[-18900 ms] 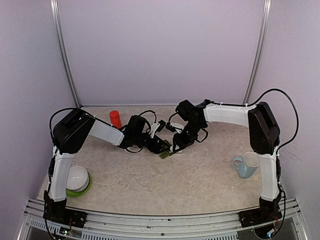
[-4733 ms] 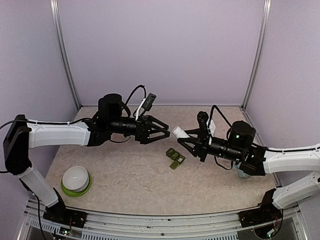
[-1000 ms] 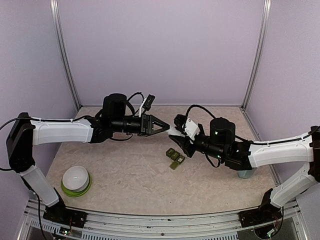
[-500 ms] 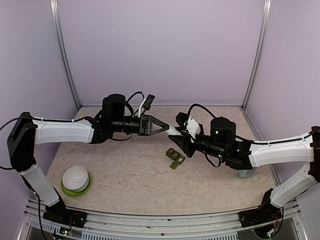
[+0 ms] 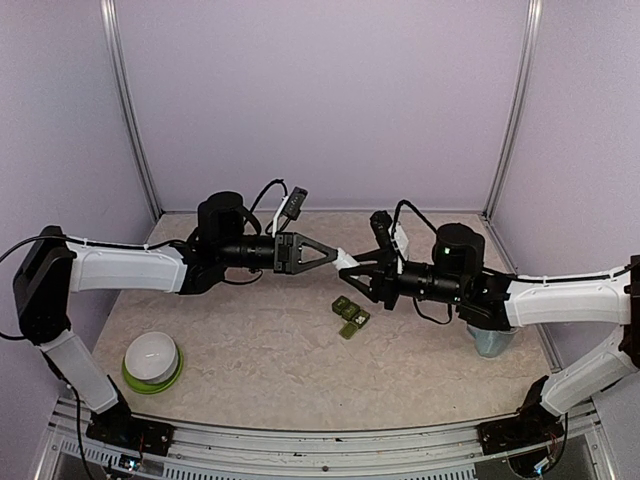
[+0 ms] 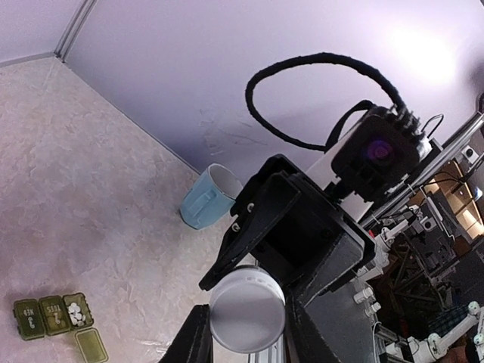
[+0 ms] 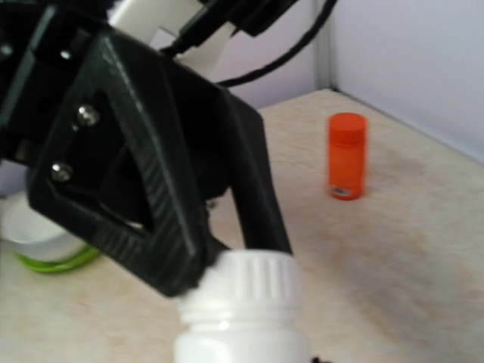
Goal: Sort the pills into containers
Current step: Screw the lid of the pill bottle onto the pill bottle.
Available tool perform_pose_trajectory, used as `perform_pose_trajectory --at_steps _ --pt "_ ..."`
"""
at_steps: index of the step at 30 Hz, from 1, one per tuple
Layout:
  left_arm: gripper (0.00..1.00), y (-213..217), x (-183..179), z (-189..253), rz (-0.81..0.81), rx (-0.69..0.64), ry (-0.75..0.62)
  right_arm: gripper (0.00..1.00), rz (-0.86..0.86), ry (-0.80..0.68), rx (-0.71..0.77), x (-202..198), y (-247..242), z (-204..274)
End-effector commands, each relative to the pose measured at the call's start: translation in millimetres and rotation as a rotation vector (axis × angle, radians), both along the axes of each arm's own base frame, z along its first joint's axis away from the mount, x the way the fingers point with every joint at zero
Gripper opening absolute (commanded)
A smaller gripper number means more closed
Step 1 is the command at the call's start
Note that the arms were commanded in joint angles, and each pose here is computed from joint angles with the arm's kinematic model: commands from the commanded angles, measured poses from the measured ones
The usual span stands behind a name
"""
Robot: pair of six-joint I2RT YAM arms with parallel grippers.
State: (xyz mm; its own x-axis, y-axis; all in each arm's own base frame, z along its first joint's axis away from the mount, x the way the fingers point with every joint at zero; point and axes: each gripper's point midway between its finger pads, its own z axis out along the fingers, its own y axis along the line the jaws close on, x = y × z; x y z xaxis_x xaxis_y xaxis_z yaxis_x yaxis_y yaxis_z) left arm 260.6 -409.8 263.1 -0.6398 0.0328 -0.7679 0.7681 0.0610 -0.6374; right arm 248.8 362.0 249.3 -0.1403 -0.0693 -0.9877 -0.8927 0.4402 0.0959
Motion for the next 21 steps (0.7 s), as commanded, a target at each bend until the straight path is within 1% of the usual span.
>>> perform_pose_trajectory --at_steps 1,6,8,11,17,21 --pt "0.09 -3.8 -49.2 30.4 -0.184 -0.088 -0.139 0.10 0.103 0.101 0.137 -10.1 0.0 19.1" --pt "0.10 -4.8 -43.7 27.9 -0.163 -0.077 -0.119 0.11 0.088 0.097 0.119 -6.2 0.0 14.6" --pt "0.24 -5.9 -38.1 26.1 -0.142 -0.065 -0.102 0.10 0.080 0.092 0.110 -4.2 0.0 12.9" --pt "0.40 -7.1 -31.7 22.3 -0.121 -0.044 -0.083 0.10 0.067 0.081 0.097 -2.2 -0.5 11.4" --pt "0.44 -5.4 -24.2 23.4 -0.090 -0.039 -0.082 0.10 0.050 0.067 0.079 1.2 -1.3 10.4" --pt "0.44 -4.1 -19.6 23.4 -0.070 -0.040 -0.083 0.10 0.044 0.065 0.075 2.0 -2.0 8.9"
